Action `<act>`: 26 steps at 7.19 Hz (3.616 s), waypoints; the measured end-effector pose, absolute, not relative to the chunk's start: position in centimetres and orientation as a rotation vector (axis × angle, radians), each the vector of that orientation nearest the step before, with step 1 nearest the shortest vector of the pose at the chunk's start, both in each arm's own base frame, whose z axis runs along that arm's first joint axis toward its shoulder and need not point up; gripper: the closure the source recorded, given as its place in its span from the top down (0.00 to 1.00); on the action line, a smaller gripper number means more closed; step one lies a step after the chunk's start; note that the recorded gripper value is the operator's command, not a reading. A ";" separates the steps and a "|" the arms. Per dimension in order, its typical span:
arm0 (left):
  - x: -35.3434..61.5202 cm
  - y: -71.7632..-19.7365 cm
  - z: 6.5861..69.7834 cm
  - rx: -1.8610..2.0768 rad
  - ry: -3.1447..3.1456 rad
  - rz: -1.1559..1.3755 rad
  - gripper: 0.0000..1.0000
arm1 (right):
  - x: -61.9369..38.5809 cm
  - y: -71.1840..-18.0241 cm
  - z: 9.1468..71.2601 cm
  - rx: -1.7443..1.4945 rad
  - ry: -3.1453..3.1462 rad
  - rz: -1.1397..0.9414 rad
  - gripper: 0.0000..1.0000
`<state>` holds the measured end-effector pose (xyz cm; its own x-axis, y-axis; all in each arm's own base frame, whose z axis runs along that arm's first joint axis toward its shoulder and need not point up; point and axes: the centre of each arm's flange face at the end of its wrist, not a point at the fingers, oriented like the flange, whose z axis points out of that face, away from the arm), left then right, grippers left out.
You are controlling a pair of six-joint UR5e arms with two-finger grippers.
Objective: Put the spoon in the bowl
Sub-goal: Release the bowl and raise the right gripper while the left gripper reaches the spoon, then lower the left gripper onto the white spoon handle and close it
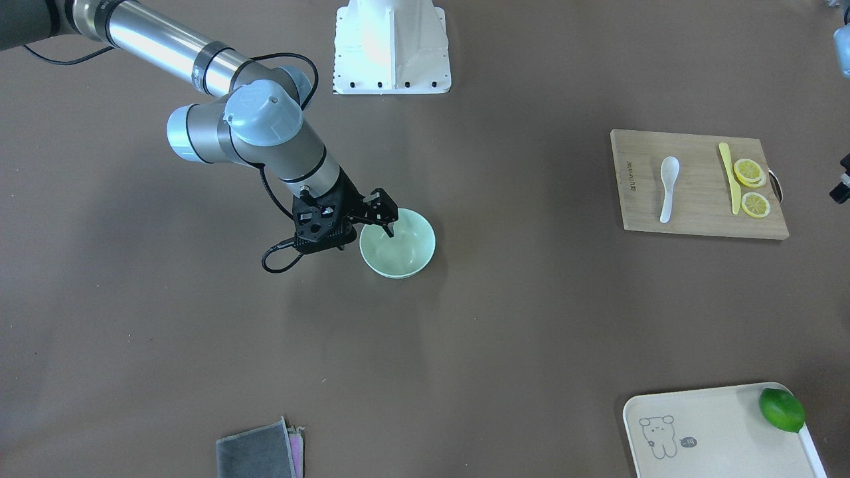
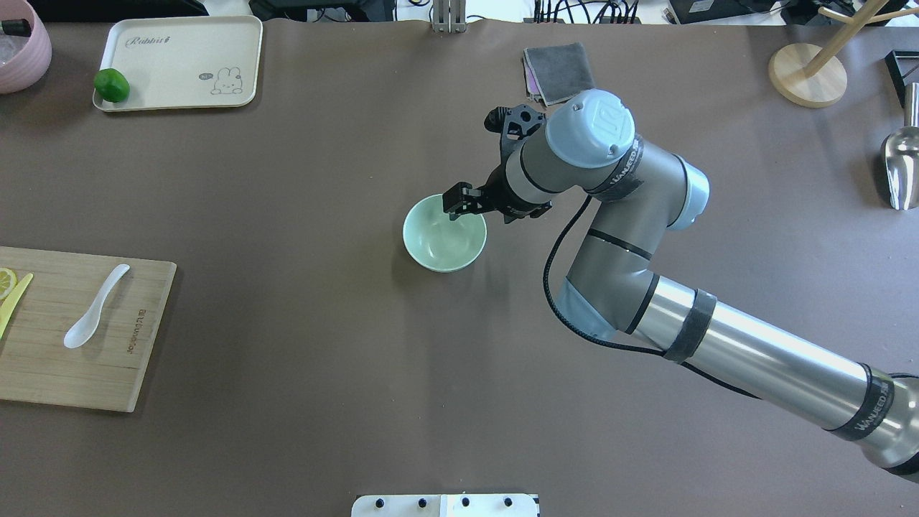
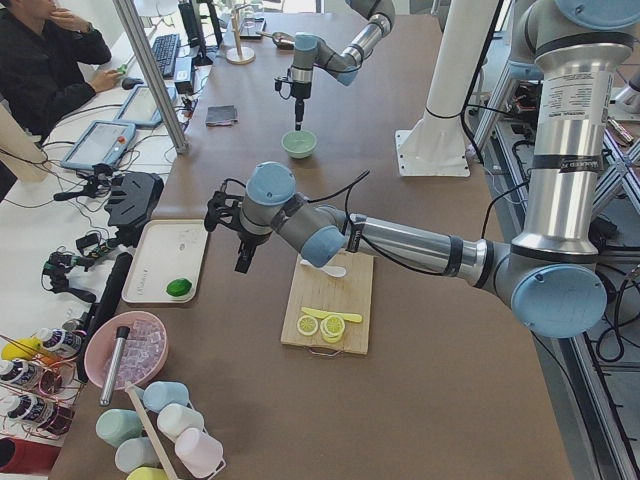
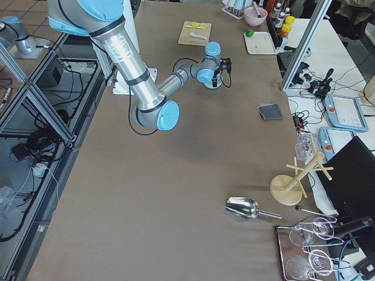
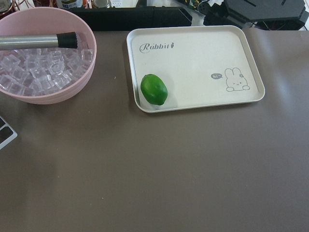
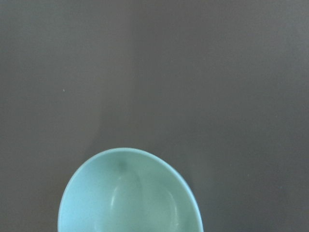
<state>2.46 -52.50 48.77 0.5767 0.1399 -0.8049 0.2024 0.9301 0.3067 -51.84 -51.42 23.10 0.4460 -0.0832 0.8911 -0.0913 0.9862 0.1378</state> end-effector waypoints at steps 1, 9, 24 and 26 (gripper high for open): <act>5.0 -52.5 47.5 0.382 0.993 -0.025 0.98 | -48.9 -52.8 22.8 0.164 -1.107 0.020 1.00; 21.4 -42.9 50.8 0.320 0.908 0.099 0.97 | -36.4 -56.7 28.5 0.135 -1.087 0.052 1.00; 26.7 -39.8 56.5 0.347 0.843 0.173 0.58 | -36.4 -56.3 29.7 0.131 -1.072 0.065 1.00; 26.8 -39.7 56.7 0.344 0.841 0.174 0.50 | -36.3 -56.2 30.1 0.129 -1.070 0.068 1.00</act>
